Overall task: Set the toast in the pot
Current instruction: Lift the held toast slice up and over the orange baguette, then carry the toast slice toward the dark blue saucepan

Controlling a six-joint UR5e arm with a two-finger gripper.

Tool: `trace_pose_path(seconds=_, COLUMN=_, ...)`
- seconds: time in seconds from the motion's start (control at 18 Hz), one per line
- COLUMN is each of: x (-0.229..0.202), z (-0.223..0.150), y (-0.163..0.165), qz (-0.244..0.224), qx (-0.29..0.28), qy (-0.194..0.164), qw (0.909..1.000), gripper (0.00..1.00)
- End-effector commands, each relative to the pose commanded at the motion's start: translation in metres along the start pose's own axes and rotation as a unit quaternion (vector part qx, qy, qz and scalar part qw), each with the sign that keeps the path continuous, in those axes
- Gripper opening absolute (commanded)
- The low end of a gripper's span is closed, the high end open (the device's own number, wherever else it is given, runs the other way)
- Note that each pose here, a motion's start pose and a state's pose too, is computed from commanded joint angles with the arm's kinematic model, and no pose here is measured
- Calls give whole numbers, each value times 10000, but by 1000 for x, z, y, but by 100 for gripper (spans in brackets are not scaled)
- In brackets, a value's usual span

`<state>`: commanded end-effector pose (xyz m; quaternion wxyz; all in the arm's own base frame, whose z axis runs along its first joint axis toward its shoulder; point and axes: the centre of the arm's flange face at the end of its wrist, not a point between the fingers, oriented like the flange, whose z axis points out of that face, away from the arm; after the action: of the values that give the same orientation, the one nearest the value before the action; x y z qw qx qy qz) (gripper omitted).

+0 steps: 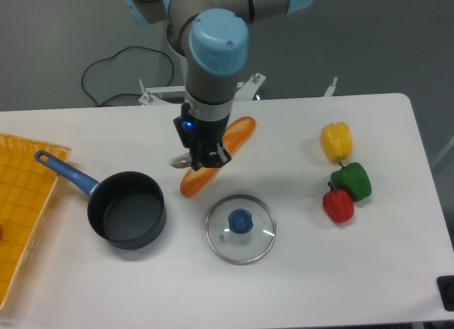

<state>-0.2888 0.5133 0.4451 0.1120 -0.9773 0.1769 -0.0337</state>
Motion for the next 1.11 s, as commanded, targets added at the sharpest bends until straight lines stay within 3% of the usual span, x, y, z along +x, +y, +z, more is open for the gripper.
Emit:
trace_pose_path(seconds=0.44, x=10, z=-2, y=-31, qz=178, qx=-7, qy=-20, qw=9998, gripper=0)
trace_pose_path(seconds=0.67, x=22, z=4, y=-49, qz=219, qx=-340, qy=-160, qw=9991, gripper=0)
trace_pose_path(seconds=1.11, x=16, z=12, y=-80, qz=181, qx=-550, qy=-108, qw=9983, gripper=0)
